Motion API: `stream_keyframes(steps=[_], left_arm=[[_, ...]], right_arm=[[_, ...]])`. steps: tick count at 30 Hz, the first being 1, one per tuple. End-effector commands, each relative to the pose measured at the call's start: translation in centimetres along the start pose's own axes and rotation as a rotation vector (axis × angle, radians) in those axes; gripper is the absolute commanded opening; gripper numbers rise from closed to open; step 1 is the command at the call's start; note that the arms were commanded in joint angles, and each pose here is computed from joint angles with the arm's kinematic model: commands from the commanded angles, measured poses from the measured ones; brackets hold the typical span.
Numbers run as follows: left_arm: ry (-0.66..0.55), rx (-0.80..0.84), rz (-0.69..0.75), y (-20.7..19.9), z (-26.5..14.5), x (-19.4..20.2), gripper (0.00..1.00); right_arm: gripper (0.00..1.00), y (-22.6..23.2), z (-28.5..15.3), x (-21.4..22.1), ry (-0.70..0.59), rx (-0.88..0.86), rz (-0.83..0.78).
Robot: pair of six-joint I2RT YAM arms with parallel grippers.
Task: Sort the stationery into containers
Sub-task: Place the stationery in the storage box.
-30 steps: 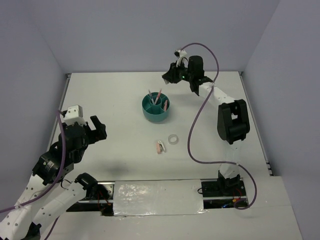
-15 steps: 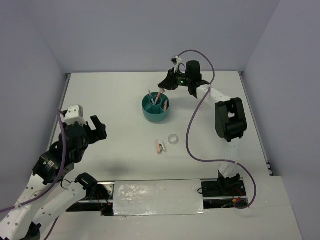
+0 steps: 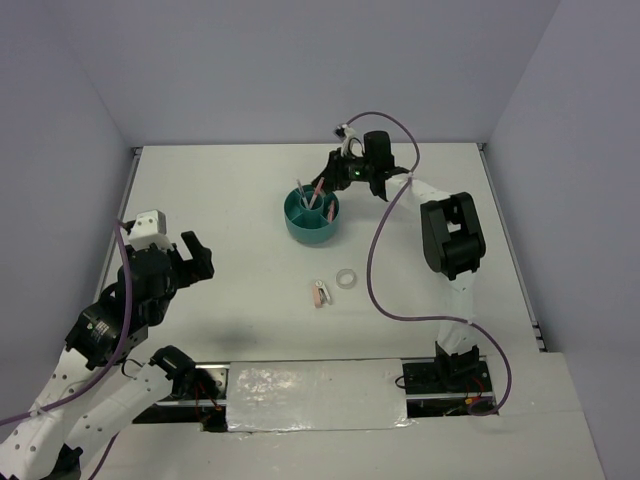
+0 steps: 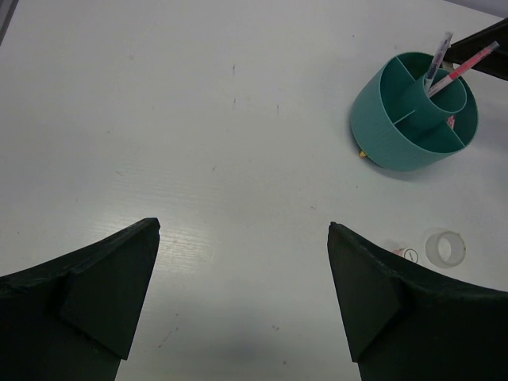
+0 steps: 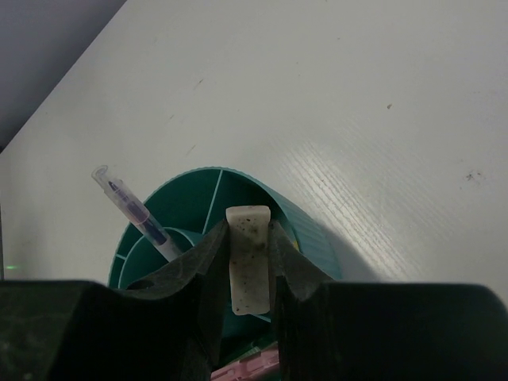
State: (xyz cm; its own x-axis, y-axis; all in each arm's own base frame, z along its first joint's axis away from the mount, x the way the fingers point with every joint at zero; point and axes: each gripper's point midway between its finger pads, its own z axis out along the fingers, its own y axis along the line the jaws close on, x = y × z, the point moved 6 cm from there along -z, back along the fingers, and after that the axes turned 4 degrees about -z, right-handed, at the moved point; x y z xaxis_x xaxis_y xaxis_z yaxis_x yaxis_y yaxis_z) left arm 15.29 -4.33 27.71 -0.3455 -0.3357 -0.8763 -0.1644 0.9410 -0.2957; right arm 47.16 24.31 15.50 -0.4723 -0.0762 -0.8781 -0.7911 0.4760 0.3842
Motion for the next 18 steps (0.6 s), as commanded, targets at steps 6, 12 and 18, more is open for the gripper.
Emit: stream_keyframes(steps=[6, 12, 18], left_arm=[[-0.032, 0.025, -0.009, -0.3, -0.1, -0.6, 0.99], [-0.033, 0.025, -0.01, -0.3, 0.0, -0.6, 0.99], [-0.032, 0.026, -0.009, -0.3, 0.0, -0.6, 0.99]], right_arm=[[0.49, 0.8, 0.3, -2.0, -0.039, -0.024, -0.059], [0.55, 1.2, -0.1, -2.9, -0.047, -0.019, -0.074], [0.55, 2.1, -2.1, -6.0, -0.115, 0.056, -0.098]])
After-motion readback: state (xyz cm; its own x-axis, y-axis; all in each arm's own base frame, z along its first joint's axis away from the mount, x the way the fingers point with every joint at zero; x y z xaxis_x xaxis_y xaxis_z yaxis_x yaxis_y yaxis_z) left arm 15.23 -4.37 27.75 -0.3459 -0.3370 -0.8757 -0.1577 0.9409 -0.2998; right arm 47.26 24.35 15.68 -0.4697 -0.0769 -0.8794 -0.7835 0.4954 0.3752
